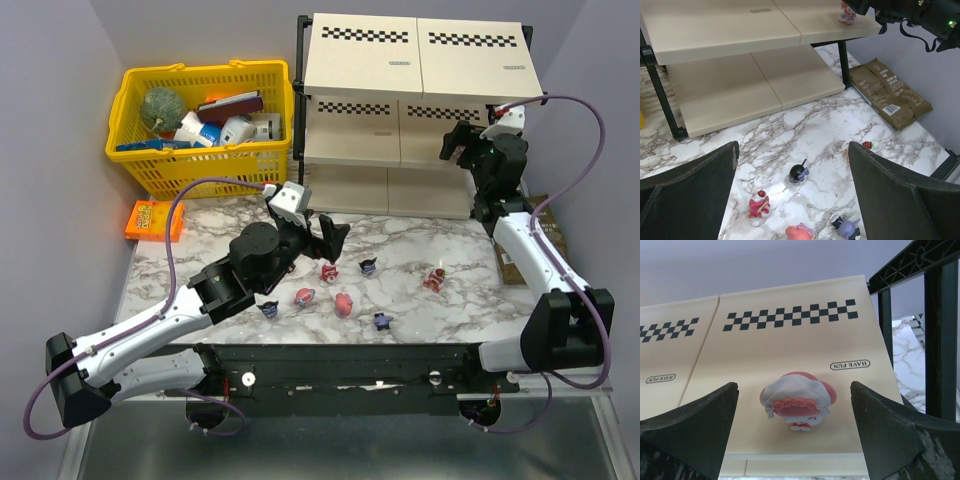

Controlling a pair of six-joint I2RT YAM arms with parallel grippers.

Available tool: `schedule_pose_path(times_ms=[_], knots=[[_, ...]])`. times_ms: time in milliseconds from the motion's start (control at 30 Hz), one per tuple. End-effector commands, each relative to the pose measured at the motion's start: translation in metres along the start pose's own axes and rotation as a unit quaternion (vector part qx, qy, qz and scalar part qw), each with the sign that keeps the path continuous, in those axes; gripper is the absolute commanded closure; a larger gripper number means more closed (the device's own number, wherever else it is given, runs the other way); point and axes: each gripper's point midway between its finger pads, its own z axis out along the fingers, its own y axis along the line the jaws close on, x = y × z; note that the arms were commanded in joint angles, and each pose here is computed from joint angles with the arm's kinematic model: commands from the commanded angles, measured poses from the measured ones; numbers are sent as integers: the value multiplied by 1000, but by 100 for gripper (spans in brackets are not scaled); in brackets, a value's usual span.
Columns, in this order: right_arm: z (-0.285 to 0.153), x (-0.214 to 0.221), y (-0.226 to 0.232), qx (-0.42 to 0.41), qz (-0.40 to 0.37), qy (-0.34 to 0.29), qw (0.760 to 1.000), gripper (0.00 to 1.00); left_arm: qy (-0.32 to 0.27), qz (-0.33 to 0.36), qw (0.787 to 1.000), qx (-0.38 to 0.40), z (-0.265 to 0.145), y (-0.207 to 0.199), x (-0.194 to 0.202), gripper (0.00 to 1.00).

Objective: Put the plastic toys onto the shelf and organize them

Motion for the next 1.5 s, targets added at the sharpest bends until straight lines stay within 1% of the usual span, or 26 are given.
schedule_pose_path(times_ms=[0, 333, 367, 400, 467, 500, 600, 633, 667, 733, 800, 833, 867, 900, 933, 967, 1033, 1067, 1100, 1167, 1233, 1300, 1333, 1367, 1433, 1467], knots=[[-17, -16, 2, -5, 20, 4, 1000, 0, -15, -5, 1000, -10, -4, 5, -7, 1], [-64, -4, 0, -11, 31, 29, 999, 0, -18, -4, 1000, -21, -9, 12, -5, 1], [-69, 6, 1, -15, 37, 44, 998, 0, -18, -5, 1000, -22, -9, 13, -4, 1], [-78, -2, 2, -20, 44, 35, 998, 0, -19, -7, 999, -24, -10, 14, -5, 1], [-92, 3, 9, -32, 39, 41, 998, 0, -18, -9, 999, -29, -11, 16, -2, 1], [-105, 6, 12, -38, 35, 33, 998, 0, -19, -10, 999, -31, -12, 17, -3, 1], [-126, 17, 36, -81, 17, 32, 996, 0, -22, -8, 999, -47, -15, 25, -2, 1], [-137, 13, 43, -96, 17, 24, 995, 0, -21, -7, 998, -52, -16, 27, -1, 1], [-146, 20, 57, -115, 11, 35, 993, 0, -21, -4, 998, -56, -17, 30, 0, 1], [-161, 26, 66, -128, 17, 35, 991, 0, -30, -4, 997, -78, -20, 38, -5, 1], [-179, 30, 93, -180, 37, 34, 982, 0, -31, 0, 995, -96, -24, 47, -6, 1], [-186, 55, 100, -197, 34, 50, 978, 0, -32, 5, 994, -103, -26, 50, -6, 1], [-203, 40, 125, -250, 50, 10, 967, 0, -34, 8, 993, -110, -28, 53, -8, 1], [-210, 47, 133, -267, 54, 10, 962, 0, -37, 12, 993, -115, -30, 56, -10, 1], [-214, 54, 141, -280, 58, 17, 958, 0, -42, 15, 991, -129, -33, 61, -14, 1], [-221, 69, 158, -305, 59, 39, 950, 0, -40, 27, 989, -138, -35, 66, -14, 1], [-227, 83, 177, -325, 54, 63, 942, 1, -48, 33, 986, -155, -41, 74, -22, 1], [-238, 84, 196, -351, 51, 67, 932, 1, -46, 39, 985, -163, -43, 78, -22, 1], [-237, 101, 208, -355, 34, 90, 930, 1, -49, 39, 983, -170, -48, 81, -26, 1], [-247, 114, 231, -369, 14, 113, 922, 1, -45, 40, 981, -184, -54, 88, -27, 1], [-247, 125, 251, -367, 5, 140, 920, 1, -46, 29, 981, -188, -61, 90, -30, 1], [-255, 130, 267, -371, 16, 163, 914, 1, -36, 14, 981, -191, -70, 93, -27, 1], [-257, 143, 274, -370, 12, 181, 911, 1, -31, 10, 981, -191, -74, 93, -25, 1], [-266, 150, 281, -372, 12, 194, 908, 0, -14, 15, 981, -192, -78, 96, -15, 1], [-275, 166, 293, -379, -1, 212, 901, 0, -10, -4, 982, -187, -89, 97, -10, 1], [-283, 174, 301, -384, -1, 222, 896, 0, 2, -4, 982, -191, -93, 101, 1, 1]])
